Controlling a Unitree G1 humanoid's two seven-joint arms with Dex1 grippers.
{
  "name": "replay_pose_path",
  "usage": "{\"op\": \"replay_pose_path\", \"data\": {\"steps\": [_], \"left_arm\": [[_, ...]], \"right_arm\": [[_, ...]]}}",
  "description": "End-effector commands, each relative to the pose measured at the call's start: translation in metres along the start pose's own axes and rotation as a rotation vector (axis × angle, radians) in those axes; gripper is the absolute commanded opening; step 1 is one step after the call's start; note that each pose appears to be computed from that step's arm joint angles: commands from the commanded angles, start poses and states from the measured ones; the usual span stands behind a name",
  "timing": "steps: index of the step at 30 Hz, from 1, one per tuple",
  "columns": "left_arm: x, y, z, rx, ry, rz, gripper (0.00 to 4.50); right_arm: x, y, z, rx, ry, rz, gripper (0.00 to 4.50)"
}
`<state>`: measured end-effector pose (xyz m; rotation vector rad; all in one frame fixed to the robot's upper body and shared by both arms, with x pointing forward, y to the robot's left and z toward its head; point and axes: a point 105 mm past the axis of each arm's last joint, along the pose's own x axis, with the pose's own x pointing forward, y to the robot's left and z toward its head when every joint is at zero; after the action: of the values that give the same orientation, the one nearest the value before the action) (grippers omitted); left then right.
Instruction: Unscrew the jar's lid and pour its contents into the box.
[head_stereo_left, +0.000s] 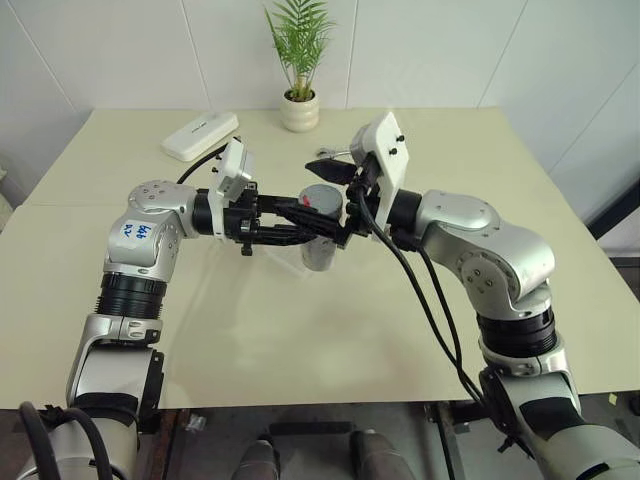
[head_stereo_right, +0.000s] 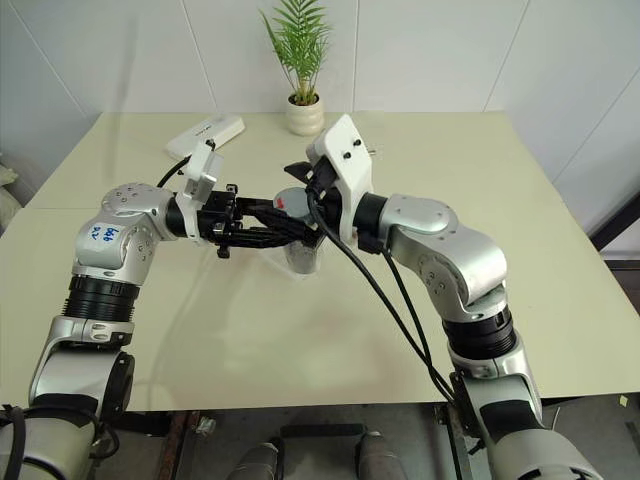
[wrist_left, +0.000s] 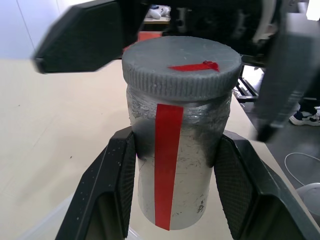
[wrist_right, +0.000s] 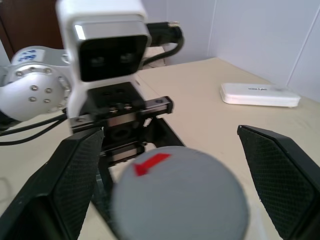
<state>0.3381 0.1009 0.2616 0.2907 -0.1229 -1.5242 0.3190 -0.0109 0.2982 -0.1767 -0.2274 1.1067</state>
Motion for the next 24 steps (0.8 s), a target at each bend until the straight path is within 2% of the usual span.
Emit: {"op": "replay_pose_path", "data": {"steps": [1, 10, 24], "left_arm": [[-0.003, -0.001, 0.01, 0.042, -0.046, 0.0, 1.93], [-0.006, 0.0, 0.008, 0.039, -0.063, 0.019, 1.93], [-0.008, 0.004, 0.003, 0.028, -0.081, 0.044, 1.93]], "right_arm": [[-0.002, -0.005, 0.014, -0.053, -0.042, -0.014, 4.5], [-0.018, -0.012, 0.005, -0.058, -0.002, -0.053, 4.5], [-0.046, -0.008, 0.012, -0.072, 0.025, -0.076, 4.5]]}}
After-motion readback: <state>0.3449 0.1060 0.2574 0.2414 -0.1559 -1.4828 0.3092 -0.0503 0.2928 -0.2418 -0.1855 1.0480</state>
